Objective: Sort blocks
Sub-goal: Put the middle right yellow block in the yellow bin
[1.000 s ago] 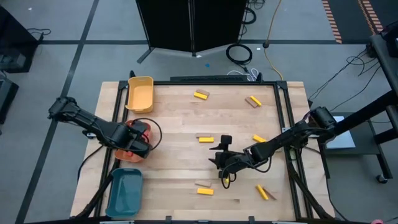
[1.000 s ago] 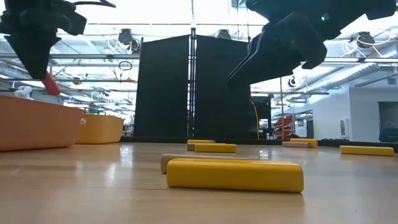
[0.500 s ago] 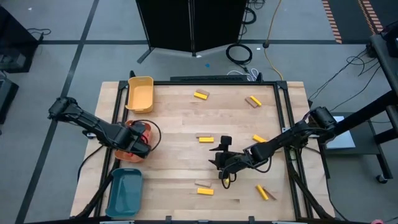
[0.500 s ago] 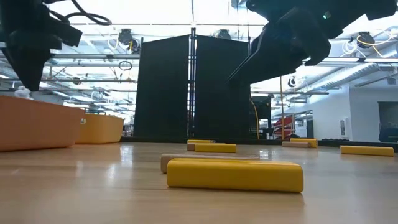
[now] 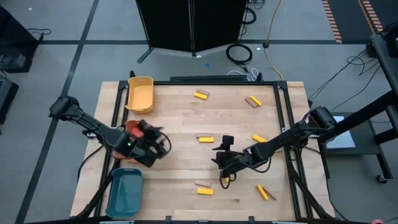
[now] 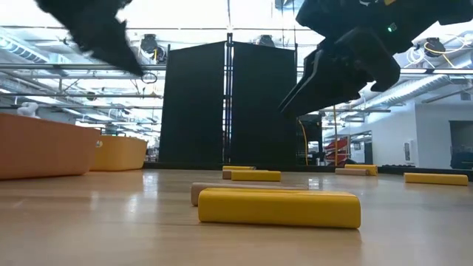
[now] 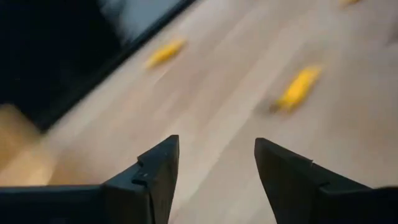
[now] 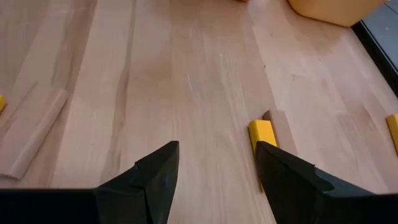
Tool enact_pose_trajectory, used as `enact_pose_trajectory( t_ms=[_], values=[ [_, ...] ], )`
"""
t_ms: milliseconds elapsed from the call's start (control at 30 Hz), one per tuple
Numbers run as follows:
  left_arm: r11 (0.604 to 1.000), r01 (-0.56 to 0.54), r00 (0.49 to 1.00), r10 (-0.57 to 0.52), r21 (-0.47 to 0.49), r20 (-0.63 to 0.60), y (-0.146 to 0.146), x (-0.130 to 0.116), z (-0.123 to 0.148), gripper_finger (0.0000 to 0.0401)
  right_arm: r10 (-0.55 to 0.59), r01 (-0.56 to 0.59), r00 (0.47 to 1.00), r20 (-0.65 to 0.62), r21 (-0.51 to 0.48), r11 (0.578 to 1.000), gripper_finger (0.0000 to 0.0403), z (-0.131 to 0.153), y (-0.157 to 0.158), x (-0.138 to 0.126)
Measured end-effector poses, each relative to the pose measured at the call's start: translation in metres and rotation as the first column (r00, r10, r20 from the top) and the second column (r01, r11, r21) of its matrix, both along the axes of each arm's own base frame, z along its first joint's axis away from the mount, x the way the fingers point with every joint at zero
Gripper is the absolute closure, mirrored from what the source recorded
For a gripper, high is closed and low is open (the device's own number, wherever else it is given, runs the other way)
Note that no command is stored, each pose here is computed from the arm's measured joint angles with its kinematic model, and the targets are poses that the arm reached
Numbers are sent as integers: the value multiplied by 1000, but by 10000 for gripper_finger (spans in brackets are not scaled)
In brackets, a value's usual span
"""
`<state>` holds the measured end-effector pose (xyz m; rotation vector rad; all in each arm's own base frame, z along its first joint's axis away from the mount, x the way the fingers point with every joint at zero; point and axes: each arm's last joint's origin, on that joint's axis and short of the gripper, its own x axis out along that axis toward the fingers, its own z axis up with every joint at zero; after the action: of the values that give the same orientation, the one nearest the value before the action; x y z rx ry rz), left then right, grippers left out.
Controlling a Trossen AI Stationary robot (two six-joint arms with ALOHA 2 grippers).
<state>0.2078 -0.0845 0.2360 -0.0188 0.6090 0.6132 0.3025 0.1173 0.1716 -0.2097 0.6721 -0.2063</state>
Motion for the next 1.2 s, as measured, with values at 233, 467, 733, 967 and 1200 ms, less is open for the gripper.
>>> enact_pose_trajectory(
  t_ms=[233, 467, 733, 967, 1200],
  values=[
    [876, 429, 804, -482, 221, 348, -8, 41, -1, 193, -73, 74, 994, -79, 7, 997, 202, 7, -15, -11],
    [809, 533, 614, -571, 248, 545, 21, 67, -14, 193, -269, 298, 932, -243, 93, 950, 232, 37, -53, -51],
    [755, 595, 552, -633, 275, 542, 41, 78, -23, 193, -356, 465, 814, -459, 149, 873, 241, 56, -103, -88],
    [770, 578, 579, -621, 272, 529, 55, 80, -25, 193, -408, 580, 718, -563, 161, 798, 241, 46, -157, -87],
    [751, 601, 575, -645, 275, 504, 66, 81, -27, 193, -355, 696, 567, -743, 202, 689, 241, 36, -177, -104]
  ],
)
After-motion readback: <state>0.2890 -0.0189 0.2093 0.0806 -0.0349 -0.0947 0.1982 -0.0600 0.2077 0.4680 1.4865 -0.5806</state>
